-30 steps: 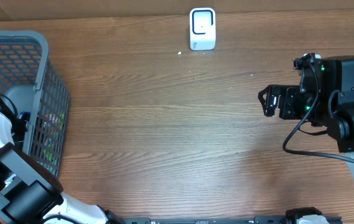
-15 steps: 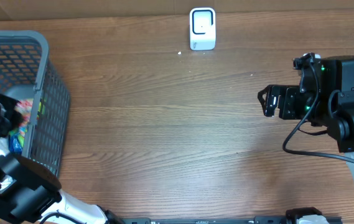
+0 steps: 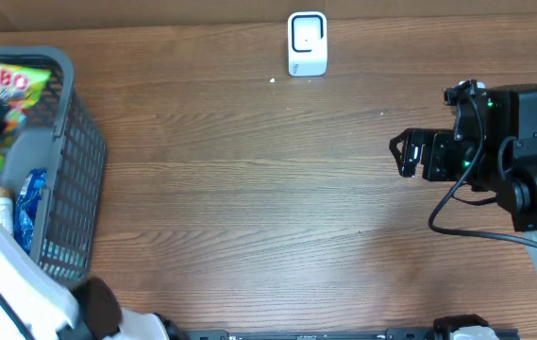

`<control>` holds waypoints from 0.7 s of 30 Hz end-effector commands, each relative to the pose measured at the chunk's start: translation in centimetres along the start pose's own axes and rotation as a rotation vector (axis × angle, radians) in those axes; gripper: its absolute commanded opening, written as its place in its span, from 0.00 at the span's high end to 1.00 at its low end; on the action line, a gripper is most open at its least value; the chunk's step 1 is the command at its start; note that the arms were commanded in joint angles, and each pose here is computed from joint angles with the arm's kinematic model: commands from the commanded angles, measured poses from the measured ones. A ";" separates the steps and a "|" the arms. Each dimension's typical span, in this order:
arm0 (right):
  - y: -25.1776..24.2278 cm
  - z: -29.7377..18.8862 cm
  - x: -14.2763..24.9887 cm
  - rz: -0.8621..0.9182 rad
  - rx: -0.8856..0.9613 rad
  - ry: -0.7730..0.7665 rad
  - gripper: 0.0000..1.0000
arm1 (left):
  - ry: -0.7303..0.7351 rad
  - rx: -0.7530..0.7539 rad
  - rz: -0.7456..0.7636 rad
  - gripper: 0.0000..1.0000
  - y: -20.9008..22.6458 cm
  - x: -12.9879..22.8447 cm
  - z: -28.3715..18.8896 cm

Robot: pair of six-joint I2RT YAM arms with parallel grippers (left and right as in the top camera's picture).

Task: Scan the item barcode
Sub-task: 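Grasp the Haribo gummy bag and place it on the table center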

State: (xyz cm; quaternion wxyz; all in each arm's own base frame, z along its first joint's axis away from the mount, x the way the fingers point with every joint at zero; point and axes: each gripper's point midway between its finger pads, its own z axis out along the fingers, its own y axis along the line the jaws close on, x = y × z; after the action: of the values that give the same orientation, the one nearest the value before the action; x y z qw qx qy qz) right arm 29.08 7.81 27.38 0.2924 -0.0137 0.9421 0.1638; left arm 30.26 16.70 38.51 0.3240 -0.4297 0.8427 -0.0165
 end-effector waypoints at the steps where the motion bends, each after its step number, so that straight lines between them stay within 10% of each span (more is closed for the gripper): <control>1: 0.5 -0.6 -0.7 -0.011 -0.012 -0.027 0.00 | -0.043 0.108 0.149 0.96 -3.7 2.1 -3.6; 21: 0.5 -0.6 -0.9 -0.012 -0.013 -0.033 0.00 | 0.630 0.118 0.866 0.96 -14.5 30.0 13.0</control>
State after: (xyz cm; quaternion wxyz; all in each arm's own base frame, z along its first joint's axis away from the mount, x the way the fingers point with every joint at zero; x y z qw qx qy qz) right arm 29.19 7.82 27.46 0.2951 -0.0139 0.9412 0.1642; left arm 35.88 -8.72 21.38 0.1053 -0.0440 0.9914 -0.0645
